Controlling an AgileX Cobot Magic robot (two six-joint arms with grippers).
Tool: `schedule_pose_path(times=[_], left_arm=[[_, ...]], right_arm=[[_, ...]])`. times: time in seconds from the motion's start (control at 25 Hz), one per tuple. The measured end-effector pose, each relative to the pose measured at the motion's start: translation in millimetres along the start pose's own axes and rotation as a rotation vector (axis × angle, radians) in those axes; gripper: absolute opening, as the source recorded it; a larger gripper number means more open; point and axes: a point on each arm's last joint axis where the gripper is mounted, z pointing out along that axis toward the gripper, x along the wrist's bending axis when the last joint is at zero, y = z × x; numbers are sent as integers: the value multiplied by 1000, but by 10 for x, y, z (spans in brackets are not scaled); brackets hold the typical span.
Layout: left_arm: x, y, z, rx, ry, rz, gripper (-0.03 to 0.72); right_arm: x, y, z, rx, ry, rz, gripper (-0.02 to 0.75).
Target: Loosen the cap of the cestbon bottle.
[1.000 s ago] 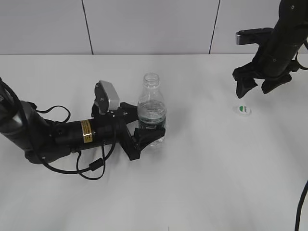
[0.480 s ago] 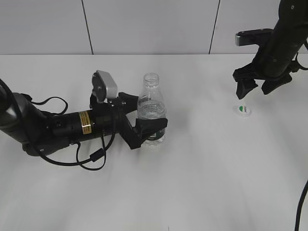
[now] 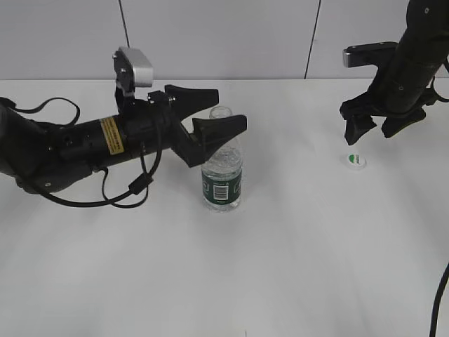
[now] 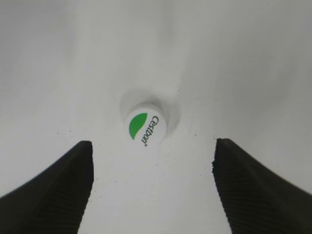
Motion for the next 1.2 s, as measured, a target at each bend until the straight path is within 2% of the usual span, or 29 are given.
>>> schedule_pose_path(times=[0.32, 0.48, 0.56, 0.64, 0.76, 1.04, 1.2], left_arm=[[-123, 636, -74, -121, -16, -20, 565], [-255, 1066, -172, -192, -24, 25, 565], [-298, 1253, -234, -179, 21, 58, 565], [-309, 1415, -310, -137, 115, 85, 565], [-285, 1612, -455, -81, 295, 73, 565], [-187, 1902, -964, 29, 679, -27, 565], [-98, 1892, -1267, 169, 901, -113, 565]], right_arm=[[3, -3, -19, 2, 2, 0, 585], [16, 18, -186, -36, 5, 5, 585], [21, 26, -296, -60, 2, 5, 585], [26, 26, -388, -73, 1, 4, 585], [33, 10, -474, -71, 2, 3, 585], [50, -33, -537, -37, 14, 3, 585], [64, -49, -540, -20, 30, 11, 585]])
